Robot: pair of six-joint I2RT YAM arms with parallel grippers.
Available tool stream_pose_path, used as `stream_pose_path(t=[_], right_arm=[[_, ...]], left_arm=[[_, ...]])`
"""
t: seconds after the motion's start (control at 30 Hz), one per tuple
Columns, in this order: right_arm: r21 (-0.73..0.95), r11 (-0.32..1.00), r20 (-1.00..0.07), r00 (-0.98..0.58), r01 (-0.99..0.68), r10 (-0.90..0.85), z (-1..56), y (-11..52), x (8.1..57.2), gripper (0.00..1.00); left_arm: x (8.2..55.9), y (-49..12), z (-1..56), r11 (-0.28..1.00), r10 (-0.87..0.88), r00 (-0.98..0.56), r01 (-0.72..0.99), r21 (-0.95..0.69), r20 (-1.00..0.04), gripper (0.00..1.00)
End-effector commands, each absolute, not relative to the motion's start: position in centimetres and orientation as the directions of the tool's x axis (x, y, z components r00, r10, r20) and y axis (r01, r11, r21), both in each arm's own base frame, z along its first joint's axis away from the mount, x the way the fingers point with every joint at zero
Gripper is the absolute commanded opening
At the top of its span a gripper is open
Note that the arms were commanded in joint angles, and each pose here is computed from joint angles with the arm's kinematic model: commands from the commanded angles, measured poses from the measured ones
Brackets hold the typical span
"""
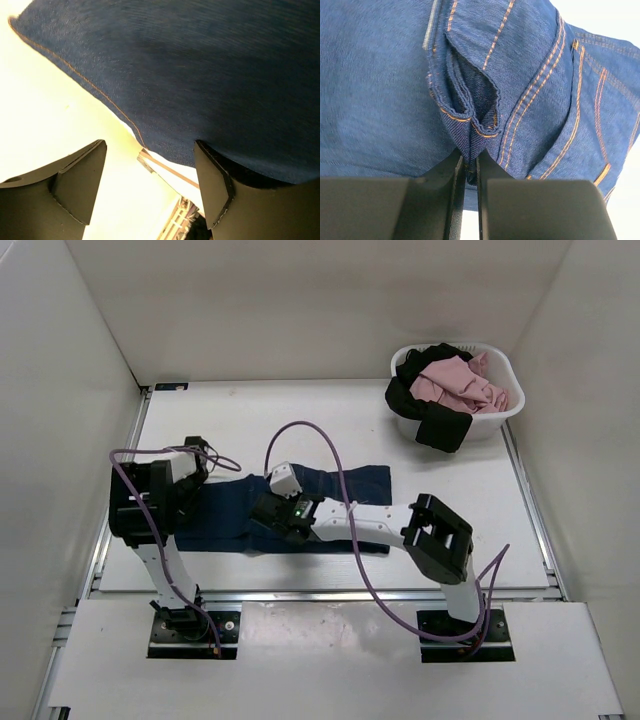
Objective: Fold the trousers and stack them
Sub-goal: Fold the trousers
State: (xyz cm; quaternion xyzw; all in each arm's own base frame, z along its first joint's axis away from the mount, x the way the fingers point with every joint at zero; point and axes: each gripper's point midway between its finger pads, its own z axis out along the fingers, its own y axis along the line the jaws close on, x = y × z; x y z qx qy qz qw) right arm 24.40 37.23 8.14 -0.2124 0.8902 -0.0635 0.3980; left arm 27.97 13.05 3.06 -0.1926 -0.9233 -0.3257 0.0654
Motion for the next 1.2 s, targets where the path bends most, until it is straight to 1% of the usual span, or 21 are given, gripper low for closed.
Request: stream_pose_path(t=[0.0,0.13,0.27,0.33,0.4,0.43,0.47,0.5,0.57,0.6,0.7,0.73,0.8,0.83,0.87,0.9,1.0,1.07,1.1,1.13,1.17], right_arm=[[-0.235,0.880,-0.781,-0.459,-0.414,-0.424,12.8,40.2,23.4,0.00],[-0.257,0.791,-0.799,-0.338,-0.556,-0.497,14.6,43.1,21.2,0.00],[-0.227,0.666,-0.779,-0.278,-0.711,-0.562,13.9,45.9,19.5,0.00],[-0.190,0.548,-0.708,-0.273,-0.814,-0.651,11.2,47.3,18.0,0.01],[-0.167,0.503,-0.665,-0.280,-0.848,-0.692,9.5,48.9,17.8,0.36],[-0.161,0.480,-0.642,-0.277,-0.862,-0.715,8.8,49.1,17.4,0.61],[-0.147,0.441,-0.606,-0.272,-0.885,-0.747,7.9,49.0,16.7,0.74],[-0.138,0.431,-0.597,-0.272,-0.892,-0.754,7.6,49.5,17.0,0.84],[-0.138,0.430,-0.595,-0.273,-0.892,-0.756,8.0,49.3,16.9,0.89],[-0.138,0.443,-0.634,-0.265,-0.886,-0.727,10.2,49.3,17.1,0.92],[-0.121,0.543,-0.709,-0.311,-0.831,-0.633,14.9,46.7,18.9,0.96],[-0.080,0.632,-0.748,-0.372,-0.771,-0.549,16.8,44.5,20.0,0.96],[-0.008,0.738,-0.760,-0.475,-0.675,-0.443,17.5,40.9,22.0,0.99],[0.110,0.804,-0.777,-0.554,-0.585,-0.297,19.5,39.0,22.3,0.99],[0.162,0.839,-0.760,-0.607,-0.520,-0.230,19.1,37.4,22.9,0.99],[0.185,0.890,-0.679,-0.708,-0.417,-0.191,16.0,33.6,23.8,0.99],[0.296,0.934,-0.494,-0.869,-0.201,-0.030,11.8,28.8,24.1,0.99],[0.327,0.936,-0.412,-0.911,-0.131,0.017,8.6,26.8,22.9,0.99],[0.375,0.923,-0.424,-0.902,-0.090,0.085,8.3,26.5,24.3,0.99],[0.413,0.908,-0.411,-0.904,-0.070,0.117,7.7,26.2,24.5,0.99],[0.438,0.899,-0.368,-0.915,-0.014,0.165,6.0,25.1,24.4,0.99]], left_arm=[[28.4,13.8,2.5,0.749,0.255,-0.948,0.319,0.581,0.192,0.83],[30.3,13.0,3.4,0.788,0.263,-0.957,0.286,0.546,0.122,0.84],[29.1,13.3,1.7,0.774,0.257,-0.943,0.333,0.539,0.214,0.83],[28.8,13.3,1.5,0.777,0.250,-0.944,0.329,0.537,0.217,0.83],[28.8,13.3,1.5,0.777,0.250,-0.944,0.329,0.537,0.217,0.83],[28.8,13.3,1.5,0.777,0.250,-0.944,0.329,0.537,0.217,0.83],[28.8,13.3,1.5,0.777,0.250,-0.944,0.329,0.537,0.217,0.83],[28.8,13.3,1.5,0.777,0.250,-0.944,0.329,0.537,0.217,0.83],[28.5,14.0,1.8,0.782,0.233,-0.949,0.314,0.539,0.214,0.83],[28.4,14.3,1.8,0.785,0.223,-0.951,0.305,0.539,0.214,0.83],[28.9,15.9,3.5,0.787,0.203,-0.964,0.264,0.557,0.171,0.83],[29.8,16.4,4.9,0.781,0.208,-0.969,0.246,0.574,0.132,0.83],[30.4,16.6,6.3,0.772,0.225,-0.969,0.242,0.588,0.104,0.83],[30.5,16.9,7.2,0.758,0.235,-0.966,0.251,0.602,0.108,0.84],[30.9,17.2,8.3,0.745,0.237,-0.967,0.240,0.623,0.090,0.85],[30.6,17.4,8.5,0.733,0.240,-0.964,0.257,0.630,0.114,0.85],[29.9,19.0,10.5,0.695,0.209,-0.970,0.239,0.678,0.127,0.85],[30.2,19.2,12.2,0.685,0.204,-0.974,0.212,0.697,0.095,0.85],[30.8,19.3,14.2,0.678,0.204,-0.978,0.173,0.715,0.044,0.85],[30.9,18.3,14.9,0.696,0.225,-0.974,0.186,0.693,0.036,0.85],[32.2,15.5,14.8,0.763,0.295,-0.955,0.219,0.609,-0.027,0.85]])
